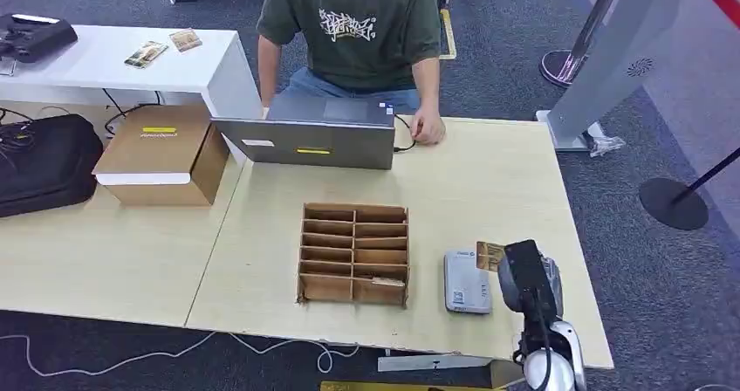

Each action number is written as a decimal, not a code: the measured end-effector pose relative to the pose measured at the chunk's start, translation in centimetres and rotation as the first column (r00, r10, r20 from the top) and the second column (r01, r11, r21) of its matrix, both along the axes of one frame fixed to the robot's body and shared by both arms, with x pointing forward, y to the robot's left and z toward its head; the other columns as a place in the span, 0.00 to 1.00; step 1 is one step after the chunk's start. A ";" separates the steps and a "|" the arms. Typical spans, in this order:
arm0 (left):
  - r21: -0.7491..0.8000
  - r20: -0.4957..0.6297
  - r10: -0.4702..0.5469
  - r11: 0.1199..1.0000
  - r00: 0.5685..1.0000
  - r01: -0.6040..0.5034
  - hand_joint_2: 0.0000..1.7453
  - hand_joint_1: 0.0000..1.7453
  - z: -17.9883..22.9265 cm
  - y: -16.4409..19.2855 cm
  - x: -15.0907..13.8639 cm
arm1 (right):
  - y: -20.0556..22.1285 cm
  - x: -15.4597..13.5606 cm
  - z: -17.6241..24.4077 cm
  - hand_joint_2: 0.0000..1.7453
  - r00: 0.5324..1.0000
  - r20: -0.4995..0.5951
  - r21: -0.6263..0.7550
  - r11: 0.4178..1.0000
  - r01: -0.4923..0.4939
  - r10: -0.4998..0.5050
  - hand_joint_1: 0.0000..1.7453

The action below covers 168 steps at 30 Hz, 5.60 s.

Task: Pass the card to the sensor for recognition and then transmit it.

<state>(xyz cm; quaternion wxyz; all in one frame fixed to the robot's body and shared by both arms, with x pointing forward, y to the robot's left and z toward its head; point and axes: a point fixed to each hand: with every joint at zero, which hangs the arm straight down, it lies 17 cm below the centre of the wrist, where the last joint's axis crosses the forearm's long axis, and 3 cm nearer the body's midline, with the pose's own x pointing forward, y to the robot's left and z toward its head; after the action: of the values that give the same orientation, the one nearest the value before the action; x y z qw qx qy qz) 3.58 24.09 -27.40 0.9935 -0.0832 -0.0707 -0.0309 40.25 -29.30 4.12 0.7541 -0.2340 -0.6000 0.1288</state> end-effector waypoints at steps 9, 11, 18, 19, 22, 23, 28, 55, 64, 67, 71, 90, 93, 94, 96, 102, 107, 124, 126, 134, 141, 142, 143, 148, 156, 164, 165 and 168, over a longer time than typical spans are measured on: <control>0.004 -0.005 -0.011 1.000 1.000 0.011 0.00 0.00 0.0 0.1 0.2 | 0.4 -0.1 -2.9 1.00 0.994 -0.109 -0.023 1.000 -0.014 0.011 1.00; 0.004 -0.005 -0.009 1.000 1.000 0.009 0.00 0.00 0.0 0.2 0.2 | 0.5 -0.3 -3.6 1.00 0.991 -0.134 -0.028 0.999 -0.025 0.021 1.00; 0.004 -0.006 -0.008 1.000 1.000 0.008 0.00 0.00 0.0 0.2 0.2 | 0.5 -0.3 -3.7 1.00 0.990 -0.137 -0.027 0.999 -0.026 0.022 1.00; 0.005 -0.005 -0.006 1.000 1.000 0.006 0.00 0.00 0.0 0.3 0.3 | 0.6 -0.4 -3.9 1.00 0.989 -0.146 -0.025 0.999 -0.028 0.024 1.00; 0.012 -0.005 -0.003 1.000 1.000 0.003 0.00 0.00 -0.1 0.4 0.3 | 0.3 -0.5 -4.3 1.00 0.987 -0.158 -0.021 0.999 -0.024 0.020 1.00; 0.016 -0.004 -0.003 1.000 1.000 0.003 0.00 0.00 -0.1 0.4 0.3 | 0.0 -0.5 -4.2 1.00 0.988 -0.155 -0.023 1.000 -0.015 0.011 1.00; 0.012 0.005 -0.005 1.000 1.000 0.005 0.00 0.00 0.0 0.2 0.4 | -0.4 -0.5 -3.8 1.00 0.990 -0.144 -0.029 1.000 -0.005 0.000 1.00; 0.025 -0.001 -0.014 1.000 1.000 0.014 0.00 0.00 -0.1 1.0 0.5 | 0.7 -0.7 -7.1 1.00 0.959 -0.273 -0.052 0.995 -0.086 0.069 1.00; 0.020 0.007 0.006 1.000 1.000 -0.006 0.00 0.00 -0.1 0.5 0.8 | -2.3 1.4 -0.5 1.00 0.996 0.039 -0.115 0.990 0.084 -0.080 1.00; 0.016 0.015 0.011 1.000 1.000 -0.012 0.00 0.00 0.0 0.1 0.9 | -3.7 1.7 3.7 1.00 0.972 0.191 -0.171 0.970 0.171 -0.138 1.00; 0.008 0.020 0.017 1.000 1.000 -0.017 0.00 0.00 0.0 -0.4 1.1 | -4.4 1.2 8.3 1.00 0.928 0.335 -0.259 0.932 0.255 -0.162 1.00; 0.013 0.027 0.000 1.000 1.000 -0.001 0.00 0.00 0.0 -0.1 1.1 | -8.8 -0.8 16.2 1.00 0.839 0.534 -0.725 0.457 0.516 -0.101 1.00; 0.012 0.032 0.006 1.000 0.999 -0.006 0.00 0.00 0.0 0.1 1.1 | -12.7 0.5 19.0 1.00 0.783 0.587 -0.682 0.393 0.616 -0.208 1.00; 0.011 0.034 0.007 1.000 0.999 -0.007 0.00 0.00 0.1 0.1 1.2 | -12.7 1.4 20.0 1.00 0.769 0.603 -0.672 0.385 0.632 -0.211 1.00; 0.015 0.036 0.003 1.000 0.999 -0.003 0.00 0.00 0.0 0.4 1.3 | -10.9 3.2 21.3 1.00 0.774 0.622 -0.694 0.373 0.616 -0.120 1.00; 0.019 0.033 -0.019 1.000 0.999 0.019 0.00 0.00 0.0 0.6 1.0 | -7.4 6.3 21.7 1.00 0.796 0.603 -0.763 0.330 0.555 0.054 1.00; 0.025 0.034 -0.032 0.999 0.999 0.031 0.00 0.00 0.0 1.0 1.1 | -5.2 8.2 21.7 1.00 0.803 0.583 -0.791 0.310 0.527 0.125 1.00; 0.036 0.025 -0.108 0.994 0.994 0.107 0.00 0.00 -0.1 1.5 0.7 | 2.5 16.5 25.8 1.00 0.793 0.551 -0.832 0.239 0.500 0.260 1.00; 0.038 0.023 -0.114 0.993 0.993 0.113 0.00 0.00 -0.1 1.5 0.7 | 3.0 17.4 26.4 1.00 0.794 0.541 -0.840 0.220 0.496 0.278 1.00; 0.034 0.024 -0.119 0.992 0.993 0.118 0.00 0.00 -0.1 1.4 0.7 | 5.0 19.5 27.5 1.00 0.803 0.500 -0.866 0.160 0.475 0.324 1.00; 0.037 0.022 -0.114 0.993 0.993 0.113 0.00 0.00 -0.1 1.4 0.8 | 5.9 19.9 27.2 1.00 0.808 0.481 -0.876 0.155 0.457 0.340 1.00; 0.037 0.022 -0.113 0.993 0.993 0.112 0.00 0.00 -0.1 1.4 0.8 | 5.9 19.9 27.1 1.00 0.809 0.480 -0.877 0.154 0.455 0.340 1.00; 0.037 0.022 -0.113 0.993 0.993 0.112 0.00 0.00 -0.1 1.4 0.8 | 6.0 20.0 27.1 1.00 0.809 0.479 -0.877 0.154 0.454 0.342 0.95; 0.039 0.020 -0.107 0.994 0.994 0.106 0.00 0.00 -0.1 1.5 0.8 | 6.3 20.1 27.1 1.00 0.808 0.468 -0.883 0.152 0.445 0.358 0.00; 0.040 0.020 -0.106 0.994 0.994 0.106 0.00 0.00 -0.1 1.5 0.8 | 6.1 20.2 27.3 1.00 0.811 0.473 -0.881 0.162 0.445 0.345 0.00; 0.040 0.020 -0.101 0.994 0.995 0.100 0.00 0.00 -0.1 1.5 0.8 | 6.3 20.2 27.3 1.00 0.810 0.474 -0.880 0.166 0.444 0.345 0.00; 0.040 0.020 -0.099 0.994 0.995 0.098 0.00 0.00 -0.1 1.5 0.8 | 6.3 20.3 27.3 1.00 0.810 0.471 -0.882 0.167 0.441 0.349 0.00; 0.039 0.020 -0.089 0.995 0.996 0.088 0.00 0.00 -0.1 1.4 0.9 | 6.3 20.3 27.5 1.00 0.809 0.479 -0.878 0.204 0.434 0.340 0.00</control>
<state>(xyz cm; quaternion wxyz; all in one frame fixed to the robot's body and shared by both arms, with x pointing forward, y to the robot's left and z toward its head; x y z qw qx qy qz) 4.44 25.53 -27.52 0.9918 -0.0669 -0.0773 -0.0773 60.53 -23.04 31.62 0.2100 -0.7010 -0.5704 0.3730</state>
